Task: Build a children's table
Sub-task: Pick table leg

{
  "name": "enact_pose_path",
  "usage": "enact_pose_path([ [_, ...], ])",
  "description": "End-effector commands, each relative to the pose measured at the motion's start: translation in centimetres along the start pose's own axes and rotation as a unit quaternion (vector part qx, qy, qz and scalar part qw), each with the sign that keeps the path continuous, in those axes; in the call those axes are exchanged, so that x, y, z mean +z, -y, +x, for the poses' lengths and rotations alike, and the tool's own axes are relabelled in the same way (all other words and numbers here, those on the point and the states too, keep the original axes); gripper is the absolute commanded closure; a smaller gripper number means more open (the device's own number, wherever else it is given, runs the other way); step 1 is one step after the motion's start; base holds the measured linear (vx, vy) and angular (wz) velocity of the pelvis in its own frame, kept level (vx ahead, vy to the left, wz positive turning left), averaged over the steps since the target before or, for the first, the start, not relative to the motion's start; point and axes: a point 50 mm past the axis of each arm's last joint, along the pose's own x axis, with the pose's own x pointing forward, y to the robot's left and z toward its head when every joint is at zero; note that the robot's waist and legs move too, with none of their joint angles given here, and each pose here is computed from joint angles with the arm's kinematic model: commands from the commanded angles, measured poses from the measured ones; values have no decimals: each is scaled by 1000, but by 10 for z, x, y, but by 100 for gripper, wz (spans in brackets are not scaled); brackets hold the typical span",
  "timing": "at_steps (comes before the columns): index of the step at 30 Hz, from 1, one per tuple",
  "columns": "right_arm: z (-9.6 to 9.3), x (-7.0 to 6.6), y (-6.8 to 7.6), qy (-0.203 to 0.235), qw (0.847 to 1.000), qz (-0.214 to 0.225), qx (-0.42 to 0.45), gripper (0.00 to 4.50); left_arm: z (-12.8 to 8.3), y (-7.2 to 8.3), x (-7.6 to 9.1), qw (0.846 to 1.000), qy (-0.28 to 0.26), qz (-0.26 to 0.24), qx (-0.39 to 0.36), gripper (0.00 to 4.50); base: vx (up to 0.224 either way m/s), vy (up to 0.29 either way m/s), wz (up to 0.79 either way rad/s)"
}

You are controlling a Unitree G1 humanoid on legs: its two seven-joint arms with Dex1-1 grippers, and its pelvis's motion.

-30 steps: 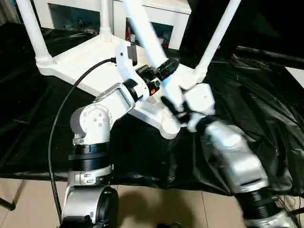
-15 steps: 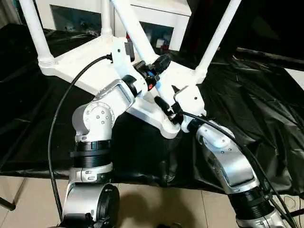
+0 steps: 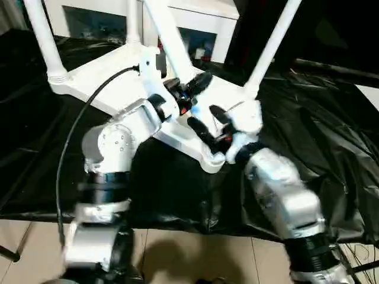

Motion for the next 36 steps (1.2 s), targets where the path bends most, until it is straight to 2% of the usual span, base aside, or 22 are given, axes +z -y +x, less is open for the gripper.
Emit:
enact_pose_path([
  [1, -25, 17, 20, 0, 998, 49, 47, 148, 0, 9, 4, 996, -43, 22, -76, 266, 0, 0, 0],
  [6, -42, 19, 27, -58, 988, 83, 118, 148, 0, 18, 10, 986, -79, 32, -141, 266, 0, 0, 0],
  [12, -46, 21, 30, -94, 979, 110, 147, 148, 3, 29, 16, 975, -92, 31, -200, 266, 0, 0, 0],
  [18, -44, 20, 23, -119, 969, 119, 183, 148, 4, 38, 18, 965, -91, 10, -247, 266, 0, 0, 0],
  [24, -40, 16, 23, -136, 966, 119, 185, 148, 2, 40, 17, 961, -93, 12, -259, 266, 0, 0, 0],
  [30, -36, 18, 21, -141, 962, 119, 200, 148, 0, 43, 12, 953, -111, 47, -279, 266, 0, 0, 0],
  [36, -33, 20, 19, -155, 953, 119, 232, 148, 2, 49, 8, 945, -126, 54, -298, 266, 0, 0, 0],
])
